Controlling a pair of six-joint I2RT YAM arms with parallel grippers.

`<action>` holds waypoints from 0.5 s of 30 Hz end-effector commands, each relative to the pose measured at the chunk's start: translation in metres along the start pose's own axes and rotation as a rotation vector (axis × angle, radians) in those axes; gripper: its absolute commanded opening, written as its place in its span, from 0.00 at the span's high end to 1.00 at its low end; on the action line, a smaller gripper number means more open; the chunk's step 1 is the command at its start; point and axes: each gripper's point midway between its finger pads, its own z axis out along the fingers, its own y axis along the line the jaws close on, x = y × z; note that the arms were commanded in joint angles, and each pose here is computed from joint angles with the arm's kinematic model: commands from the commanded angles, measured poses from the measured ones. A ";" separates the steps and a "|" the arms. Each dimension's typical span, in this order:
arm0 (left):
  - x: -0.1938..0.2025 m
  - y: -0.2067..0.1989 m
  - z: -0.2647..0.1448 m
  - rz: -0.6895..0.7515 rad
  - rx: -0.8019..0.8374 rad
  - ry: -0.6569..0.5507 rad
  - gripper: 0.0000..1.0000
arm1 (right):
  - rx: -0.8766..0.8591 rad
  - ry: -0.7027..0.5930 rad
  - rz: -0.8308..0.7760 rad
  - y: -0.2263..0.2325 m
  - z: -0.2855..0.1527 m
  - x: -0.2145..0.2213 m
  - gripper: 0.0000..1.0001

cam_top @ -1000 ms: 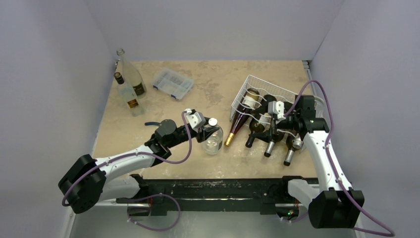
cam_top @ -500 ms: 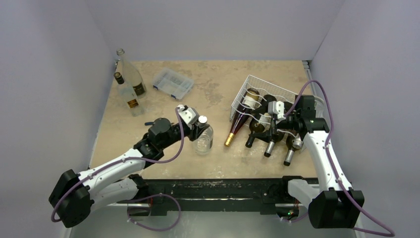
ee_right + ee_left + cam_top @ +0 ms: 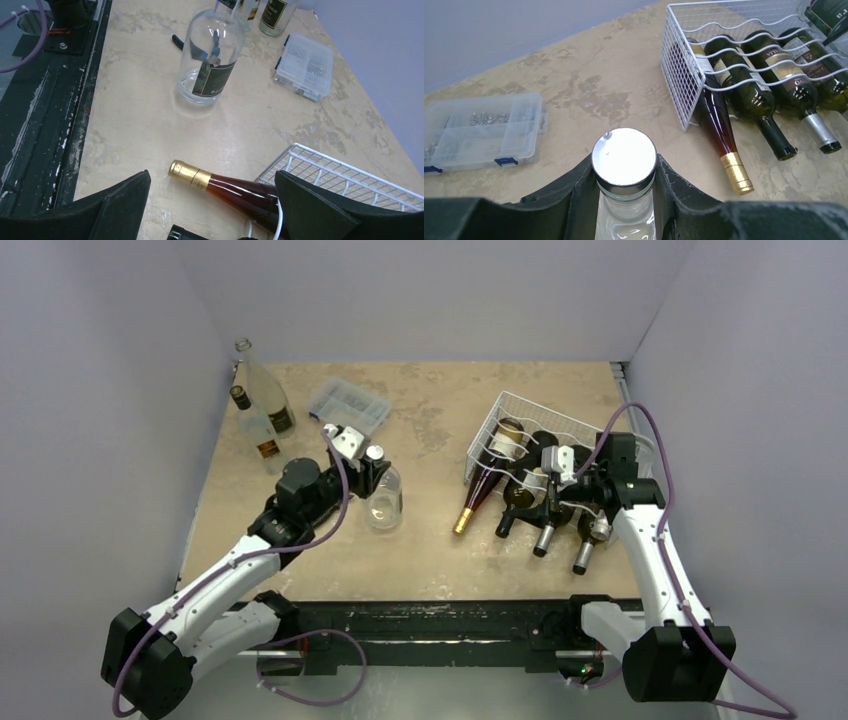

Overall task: Take the wine bottle off the wine rack
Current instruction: Pick up the wine bottle from the center of the board.

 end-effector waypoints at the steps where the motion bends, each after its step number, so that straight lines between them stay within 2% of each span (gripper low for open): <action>1: -0.132 0.016 -0.018 0.059 -0.050 -0.372 1.00 | -0.003 -0.014 -0.020 0.003 -0.002 -0.006 0.01; 15: -0.152 0.080 -0.052 0.114 -0.246 -0.399 1.00 | -0.007 -0.011 -0.024 0.004 -0.002 -0.005 0.01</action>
